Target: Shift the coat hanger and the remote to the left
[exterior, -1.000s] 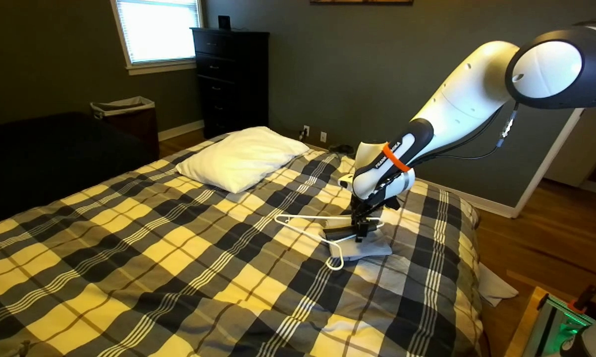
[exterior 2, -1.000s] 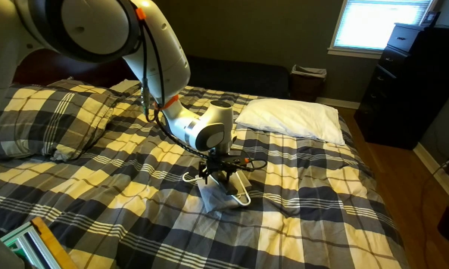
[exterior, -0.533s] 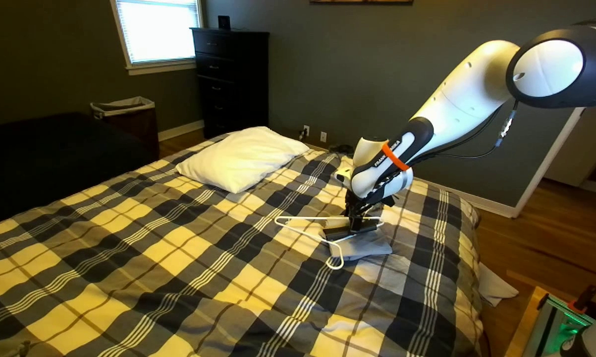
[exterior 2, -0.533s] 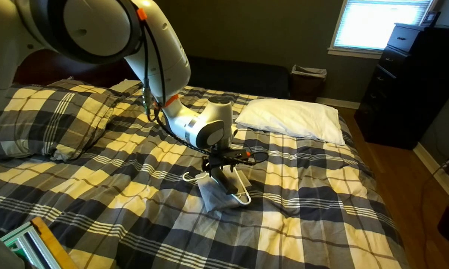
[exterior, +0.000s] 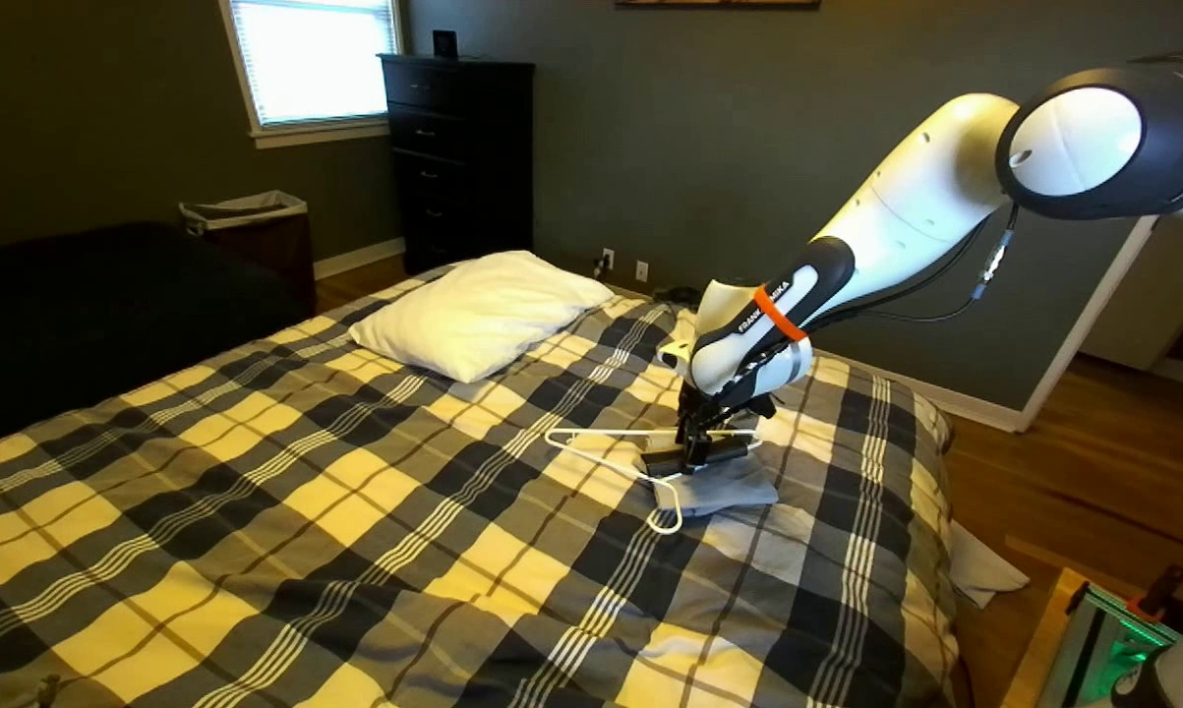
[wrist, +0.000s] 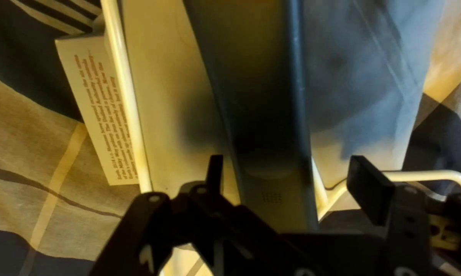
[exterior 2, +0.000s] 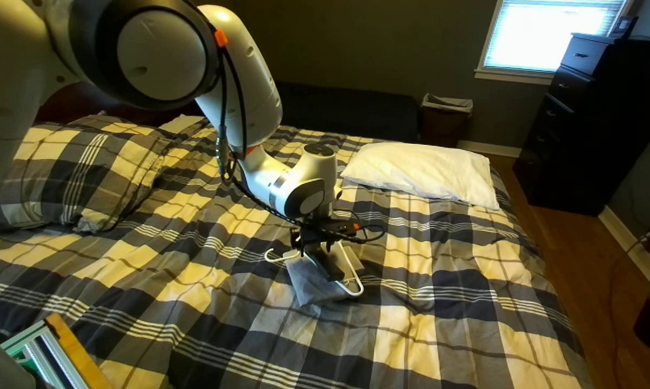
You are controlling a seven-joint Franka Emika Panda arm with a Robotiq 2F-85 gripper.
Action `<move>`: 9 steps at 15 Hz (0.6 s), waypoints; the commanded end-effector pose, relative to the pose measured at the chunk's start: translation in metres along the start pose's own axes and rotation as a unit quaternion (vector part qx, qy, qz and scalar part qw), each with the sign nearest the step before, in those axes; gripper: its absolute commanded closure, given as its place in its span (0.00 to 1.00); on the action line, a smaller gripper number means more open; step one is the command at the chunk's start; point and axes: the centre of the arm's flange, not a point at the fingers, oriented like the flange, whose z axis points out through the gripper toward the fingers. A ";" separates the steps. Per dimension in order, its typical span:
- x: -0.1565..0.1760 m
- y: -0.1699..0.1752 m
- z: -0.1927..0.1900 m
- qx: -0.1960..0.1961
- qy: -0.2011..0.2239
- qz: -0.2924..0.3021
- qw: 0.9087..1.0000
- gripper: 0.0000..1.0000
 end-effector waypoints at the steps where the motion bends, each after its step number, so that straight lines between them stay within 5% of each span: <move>1: -0.007 0.013 0.009 0.016 -0.004 0.009 1.000 0.13; 2: -0.008 0.015 0.010 0.018 -0.006 0.012 1.000 0.16; 3: -0.011 0.016 0.010 0.020 -0.008 0.015 1.000 0.31; 7: -0.014 0.017 0.006 0.025 -0.007 0.017 1.000 0.64; 9: -0.012 0.013 -0.002 0.030 -0.002 0.011 0.999 0.73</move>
